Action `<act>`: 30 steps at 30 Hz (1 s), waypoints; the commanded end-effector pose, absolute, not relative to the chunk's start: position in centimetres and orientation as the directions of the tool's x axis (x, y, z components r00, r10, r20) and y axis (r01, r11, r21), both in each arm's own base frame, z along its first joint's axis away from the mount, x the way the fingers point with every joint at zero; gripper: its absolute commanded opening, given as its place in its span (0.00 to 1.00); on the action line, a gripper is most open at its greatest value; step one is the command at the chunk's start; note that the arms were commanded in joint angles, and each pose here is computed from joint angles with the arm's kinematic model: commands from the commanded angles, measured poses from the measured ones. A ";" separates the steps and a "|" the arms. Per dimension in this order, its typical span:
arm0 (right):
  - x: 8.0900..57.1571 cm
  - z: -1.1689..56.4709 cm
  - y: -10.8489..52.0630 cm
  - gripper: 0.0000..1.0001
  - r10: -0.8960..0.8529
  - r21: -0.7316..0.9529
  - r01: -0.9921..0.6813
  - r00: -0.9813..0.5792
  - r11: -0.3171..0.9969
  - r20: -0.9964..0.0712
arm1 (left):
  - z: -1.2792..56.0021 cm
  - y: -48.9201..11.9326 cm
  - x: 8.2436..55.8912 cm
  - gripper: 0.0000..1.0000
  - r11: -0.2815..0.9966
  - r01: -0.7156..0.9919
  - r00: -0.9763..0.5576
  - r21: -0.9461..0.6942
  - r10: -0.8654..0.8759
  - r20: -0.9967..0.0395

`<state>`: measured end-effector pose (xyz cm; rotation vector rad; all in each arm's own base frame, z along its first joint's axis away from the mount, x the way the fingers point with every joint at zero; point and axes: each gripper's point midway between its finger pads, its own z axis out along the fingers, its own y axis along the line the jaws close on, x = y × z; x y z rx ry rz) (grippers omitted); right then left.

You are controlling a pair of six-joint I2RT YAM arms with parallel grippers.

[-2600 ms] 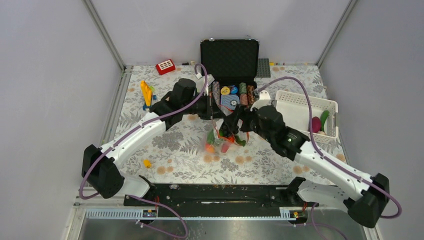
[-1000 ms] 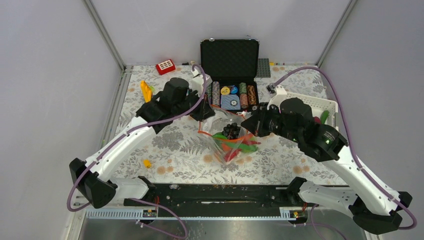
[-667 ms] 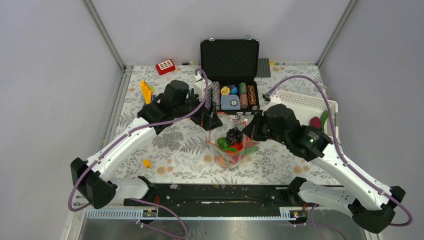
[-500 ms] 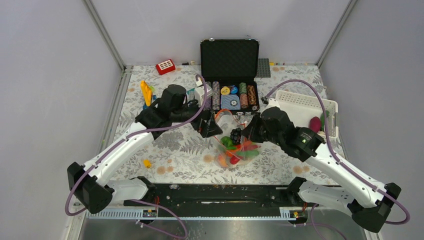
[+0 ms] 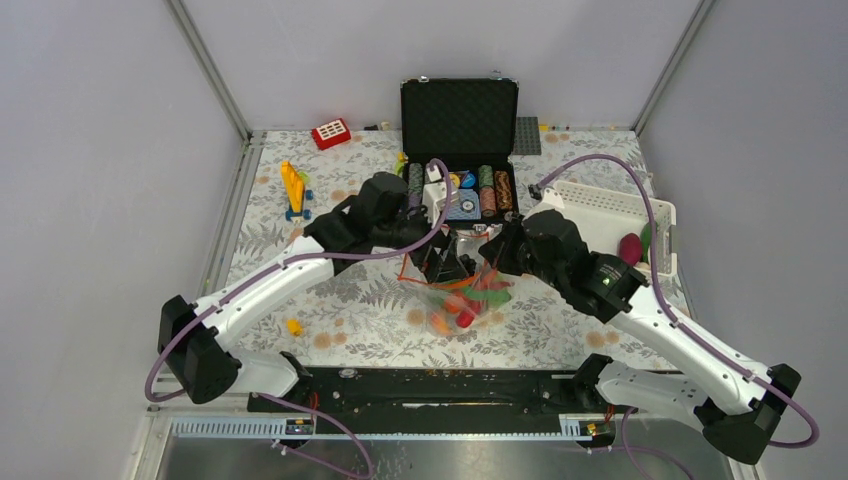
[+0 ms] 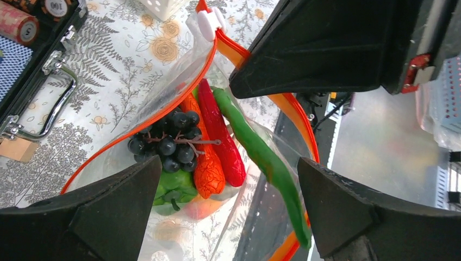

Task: Place the food in the zip-top bag and seal the zipper
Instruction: Adjust the zipper food storage bag at the center of the board, then adjust the fake food in the zipper food storage bag.

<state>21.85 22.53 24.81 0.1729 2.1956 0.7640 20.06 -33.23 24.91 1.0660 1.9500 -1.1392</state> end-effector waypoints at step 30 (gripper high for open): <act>21.8 27.3 20.4 0.00 0.420 0.594 -0.166 -0.561 0.787 -0.714 | 15.8 -32.1 15.4 0.64 0.390 0.849 -0.523 -0.356 0.534 -0.664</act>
